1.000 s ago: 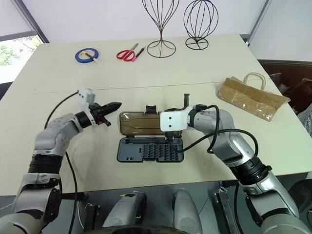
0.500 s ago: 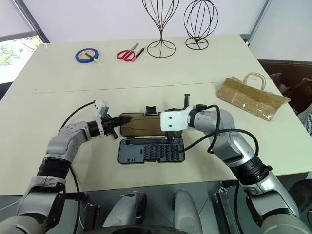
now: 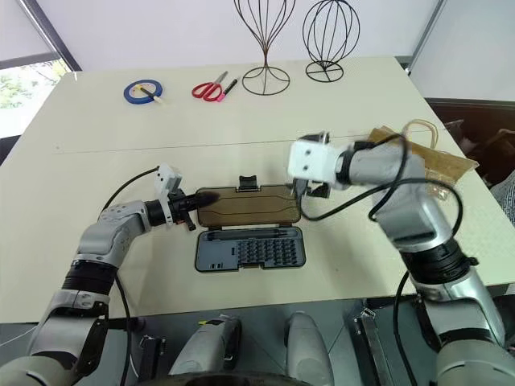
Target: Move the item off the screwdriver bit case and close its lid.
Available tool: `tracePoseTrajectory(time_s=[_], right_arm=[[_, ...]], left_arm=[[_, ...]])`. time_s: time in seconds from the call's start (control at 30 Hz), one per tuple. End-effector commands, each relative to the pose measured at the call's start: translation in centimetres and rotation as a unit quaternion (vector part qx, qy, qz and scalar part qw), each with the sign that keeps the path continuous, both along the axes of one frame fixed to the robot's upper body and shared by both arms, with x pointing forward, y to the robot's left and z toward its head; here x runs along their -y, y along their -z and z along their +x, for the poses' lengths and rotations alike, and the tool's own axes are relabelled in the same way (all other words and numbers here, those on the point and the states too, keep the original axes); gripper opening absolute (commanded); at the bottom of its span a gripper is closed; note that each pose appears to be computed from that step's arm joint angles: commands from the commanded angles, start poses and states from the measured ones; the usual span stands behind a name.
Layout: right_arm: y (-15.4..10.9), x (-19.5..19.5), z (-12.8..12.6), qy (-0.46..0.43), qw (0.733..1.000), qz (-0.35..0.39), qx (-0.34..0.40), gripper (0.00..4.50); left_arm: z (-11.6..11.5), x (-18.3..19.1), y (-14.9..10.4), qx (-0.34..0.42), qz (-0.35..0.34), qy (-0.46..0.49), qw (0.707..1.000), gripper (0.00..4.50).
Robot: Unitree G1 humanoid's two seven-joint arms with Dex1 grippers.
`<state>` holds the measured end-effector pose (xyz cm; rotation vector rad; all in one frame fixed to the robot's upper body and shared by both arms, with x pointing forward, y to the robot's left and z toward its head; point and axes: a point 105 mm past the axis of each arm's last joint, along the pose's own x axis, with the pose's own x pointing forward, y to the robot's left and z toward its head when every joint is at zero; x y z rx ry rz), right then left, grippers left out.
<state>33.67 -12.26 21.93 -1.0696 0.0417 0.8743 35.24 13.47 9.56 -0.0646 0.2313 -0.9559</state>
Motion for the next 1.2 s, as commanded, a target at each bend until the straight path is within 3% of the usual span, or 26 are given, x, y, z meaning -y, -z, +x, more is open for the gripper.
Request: tracePoseTrajectory(time_s=[0.03,0.43,0.93,1.07,1.2], right_arm=[[-2.2,1.0,-0.3,0.009,0.999,0.037,0.004,4.46],[-1.3,3.8,0.4,0.061,0.997,0.036,-0.002,4.46],[-1.0,4.3,-0.1,0.073,0.992,0.086,-0.054,4.46],[-1.3,3.7,-0.7,0.065,0.984,0.139,-0.093,4.46],[-0.7,3.2,-1.2,0.065,0.972,0.175,-0.139,4.46]], left_arm=[[-0.5,0.1,-1.9,0.031,0.008,0.030,0.999,0.00],[-4.9,-0.7,-4.1,-0.008,0.037,0.143,0.989,0.00],[-9.2,1.0,-2.6,-0.053,0.059,0.238,0.968,0.00],[-9.3,1.2,-2.4,-0.053,0.057,0.239,0.968,0.00],[-7.8,1.2,-3.5,-0.037,0.047,0.216,0.974,0.00]])
